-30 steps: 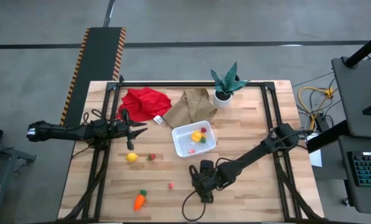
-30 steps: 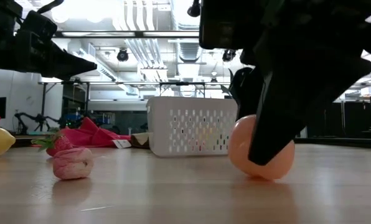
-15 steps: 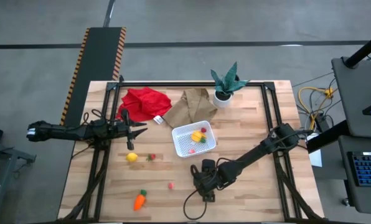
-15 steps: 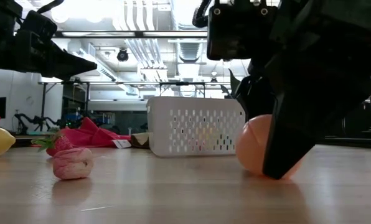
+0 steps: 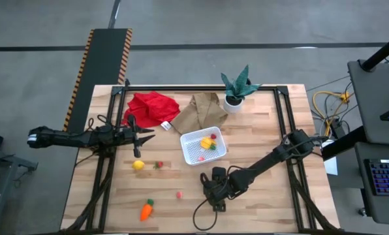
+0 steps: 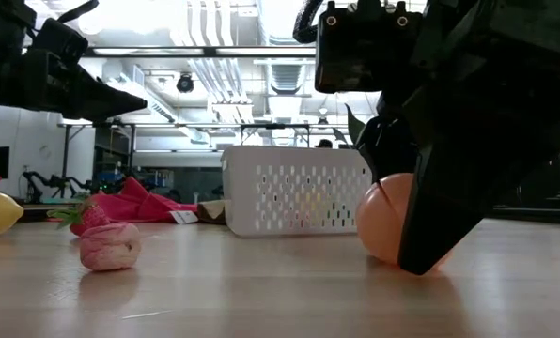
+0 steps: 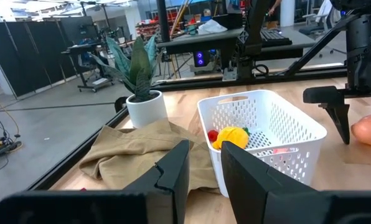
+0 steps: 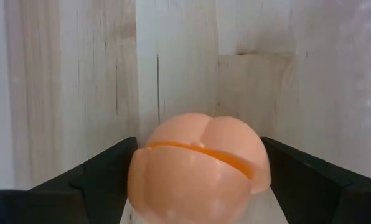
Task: Pick and placing Produce into tupperware
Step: Put the right peach into the white bin
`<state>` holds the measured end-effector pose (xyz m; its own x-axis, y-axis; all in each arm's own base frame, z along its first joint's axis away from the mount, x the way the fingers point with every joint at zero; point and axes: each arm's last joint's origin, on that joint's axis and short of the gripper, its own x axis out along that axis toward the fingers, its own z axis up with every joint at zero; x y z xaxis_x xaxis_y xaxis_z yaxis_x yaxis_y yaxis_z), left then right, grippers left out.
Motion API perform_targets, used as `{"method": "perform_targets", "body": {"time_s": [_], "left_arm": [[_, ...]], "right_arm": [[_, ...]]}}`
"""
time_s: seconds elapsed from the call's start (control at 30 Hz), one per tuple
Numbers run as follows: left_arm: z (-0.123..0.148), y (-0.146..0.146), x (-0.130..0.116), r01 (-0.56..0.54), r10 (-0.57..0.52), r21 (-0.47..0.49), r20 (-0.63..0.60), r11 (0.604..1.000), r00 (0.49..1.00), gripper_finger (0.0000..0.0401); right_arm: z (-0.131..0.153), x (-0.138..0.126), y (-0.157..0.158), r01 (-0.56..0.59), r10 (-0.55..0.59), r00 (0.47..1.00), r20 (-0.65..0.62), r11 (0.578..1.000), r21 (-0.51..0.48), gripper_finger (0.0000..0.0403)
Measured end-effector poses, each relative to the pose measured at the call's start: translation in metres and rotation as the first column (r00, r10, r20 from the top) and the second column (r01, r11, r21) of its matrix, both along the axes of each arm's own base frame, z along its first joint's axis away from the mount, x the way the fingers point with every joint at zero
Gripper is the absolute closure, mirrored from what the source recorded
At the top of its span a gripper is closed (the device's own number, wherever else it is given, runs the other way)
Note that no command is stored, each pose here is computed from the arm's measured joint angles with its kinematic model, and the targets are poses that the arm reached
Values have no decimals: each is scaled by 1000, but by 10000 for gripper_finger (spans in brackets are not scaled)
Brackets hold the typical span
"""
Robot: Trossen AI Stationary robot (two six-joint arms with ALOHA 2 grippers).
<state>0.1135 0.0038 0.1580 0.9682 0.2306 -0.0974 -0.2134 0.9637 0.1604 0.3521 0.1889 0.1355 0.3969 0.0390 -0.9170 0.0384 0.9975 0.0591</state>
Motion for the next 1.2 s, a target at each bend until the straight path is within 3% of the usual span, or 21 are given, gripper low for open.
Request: {"method": "perform_targets", "body": {"time_s": [0.43,0.7,0.93,1.2], "left_arm": [[0,0,0,0,0,0,1,1000,1000,321],[0,0,0,0,0,0,1,1000,1000,321],[0,0,0,0,0,0,1,1000,1000,321],[0,0,0,0,0,0,0,1000,1000,321]], "right_arm": [[0,0,0,42,-42,999,-1,999,17,166],[0,0,0,42,-42,999,-1,999,19,145],[0,0,0,48,-48,999,-2,999,22,167],[1,1,0,48,-48,999,-3,998,26,155]]}}
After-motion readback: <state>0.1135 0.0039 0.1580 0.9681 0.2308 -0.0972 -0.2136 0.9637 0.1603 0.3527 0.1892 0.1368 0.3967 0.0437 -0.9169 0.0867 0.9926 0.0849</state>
